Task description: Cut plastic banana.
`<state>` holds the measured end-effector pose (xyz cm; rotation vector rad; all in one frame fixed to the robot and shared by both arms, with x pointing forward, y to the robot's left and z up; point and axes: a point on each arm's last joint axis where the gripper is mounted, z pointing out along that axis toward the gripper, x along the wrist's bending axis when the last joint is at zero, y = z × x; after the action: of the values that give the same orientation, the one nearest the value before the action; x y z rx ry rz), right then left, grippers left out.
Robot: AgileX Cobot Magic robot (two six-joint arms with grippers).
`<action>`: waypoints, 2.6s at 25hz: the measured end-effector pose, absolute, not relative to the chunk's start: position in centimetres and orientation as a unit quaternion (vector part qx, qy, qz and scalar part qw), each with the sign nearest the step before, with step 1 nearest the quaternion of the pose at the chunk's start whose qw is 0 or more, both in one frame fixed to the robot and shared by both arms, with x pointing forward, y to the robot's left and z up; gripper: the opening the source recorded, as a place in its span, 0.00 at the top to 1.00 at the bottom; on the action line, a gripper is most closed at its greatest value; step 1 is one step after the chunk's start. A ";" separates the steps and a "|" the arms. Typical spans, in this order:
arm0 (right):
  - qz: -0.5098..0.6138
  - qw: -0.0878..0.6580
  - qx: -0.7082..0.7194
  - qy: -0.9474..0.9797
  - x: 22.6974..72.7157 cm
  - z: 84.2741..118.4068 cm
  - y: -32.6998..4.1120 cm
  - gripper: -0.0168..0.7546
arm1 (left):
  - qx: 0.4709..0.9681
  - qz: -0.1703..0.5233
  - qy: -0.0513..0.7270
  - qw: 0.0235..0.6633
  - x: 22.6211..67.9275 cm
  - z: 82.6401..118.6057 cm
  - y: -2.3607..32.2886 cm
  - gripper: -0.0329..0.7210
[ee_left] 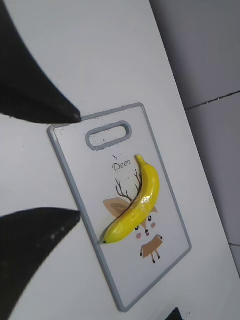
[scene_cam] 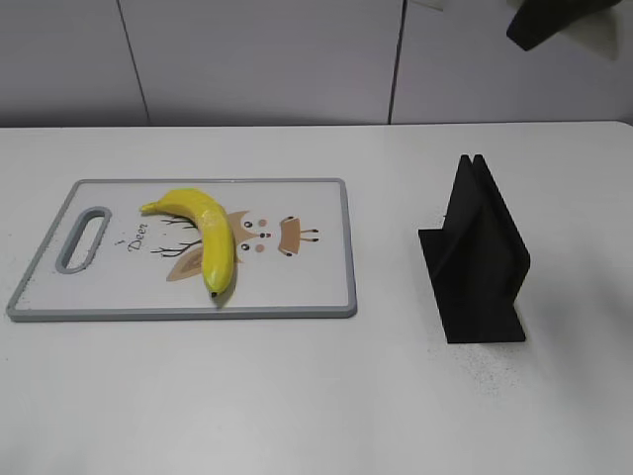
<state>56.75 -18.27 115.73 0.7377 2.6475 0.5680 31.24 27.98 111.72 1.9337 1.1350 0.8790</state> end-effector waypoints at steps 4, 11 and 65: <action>0.186 0.170 0.166 0.953 59.1 114.4 -16.6 0.77 | 0.781 0.329 0.405 0.343 35.0 113.5 27.6 0.26; 0.166 0.146 0.092 0.971 62.2 110.8 -15.4 0.77 | 0.847 0.320 0.283 0.318 41.7 116.2 26.7 0.26; 0.142 0.068 -0.011 0.987 67.7 93.0 -6.1 0.77 | 0.973 0.097 0.104 0.184 63.6 93.7 18.7 0.93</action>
<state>67.73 -6.14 93.01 -0.0338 2.9739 0.4265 63.58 18.74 93.66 2.7427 0.2922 0.2726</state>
